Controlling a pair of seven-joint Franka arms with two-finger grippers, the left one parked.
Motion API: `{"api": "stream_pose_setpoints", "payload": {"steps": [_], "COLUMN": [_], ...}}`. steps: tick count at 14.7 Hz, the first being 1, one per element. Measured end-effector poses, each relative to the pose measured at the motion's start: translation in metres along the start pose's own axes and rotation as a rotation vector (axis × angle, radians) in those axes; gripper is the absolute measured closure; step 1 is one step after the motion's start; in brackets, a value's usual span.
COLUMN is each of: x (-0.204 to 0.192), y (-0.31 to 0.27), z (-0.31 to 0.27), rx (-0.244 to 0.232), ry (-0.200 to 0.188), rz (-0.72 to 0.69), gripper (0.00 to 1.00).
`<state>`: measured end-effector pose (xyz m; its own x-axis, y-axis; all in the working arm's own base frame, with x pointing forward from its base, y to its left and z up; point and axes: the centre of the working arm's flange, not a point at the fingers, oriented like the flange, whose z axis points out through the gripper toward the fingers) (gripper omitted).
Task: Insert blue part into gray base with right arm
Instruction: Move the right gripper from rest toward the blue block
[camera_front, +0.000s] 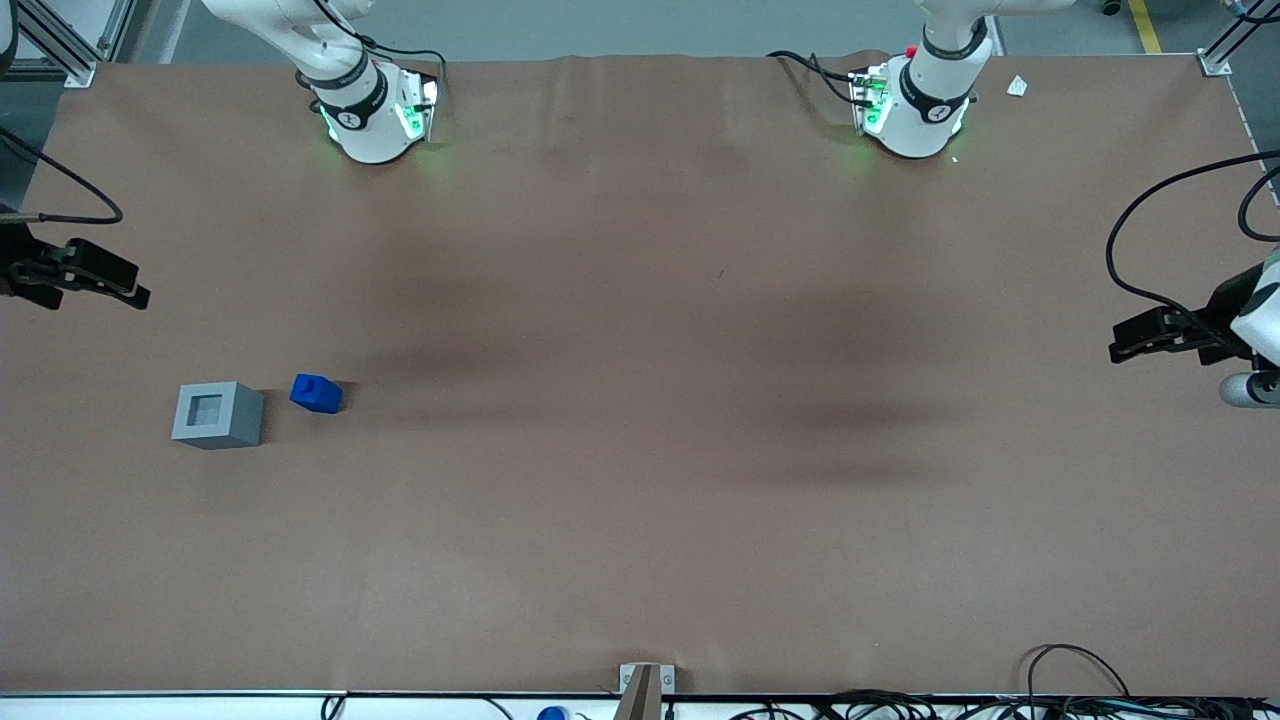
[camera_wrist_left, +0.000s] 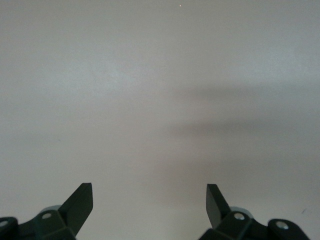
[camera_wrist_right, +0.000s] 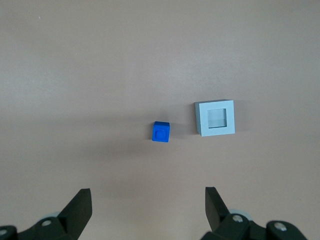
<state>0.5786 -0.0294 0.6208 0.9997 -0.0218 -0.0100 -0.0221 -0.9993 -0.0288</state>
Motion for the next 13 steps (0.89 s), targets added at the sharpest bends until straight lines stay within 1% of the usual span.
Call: {"api": "stream_pose_setpoints", "payload": {"steps": [3, 8, 10, 13], "x": [0.002, 0.003, 0.004, 0.012], "y": [0.0, 0.004, 0.008, 0.008], "z": [-0.001, -0.002, 0.003, 0.038], "rx": [-0.001, -0.001, -0.001, 0.0], "ry": [0.018, 0.024, 0.014, -0.029], "rz": [-0.002, 0.003, 0.011, 0.01], "gripper": [0.0, 0.0, 0.0, 0.0]}}
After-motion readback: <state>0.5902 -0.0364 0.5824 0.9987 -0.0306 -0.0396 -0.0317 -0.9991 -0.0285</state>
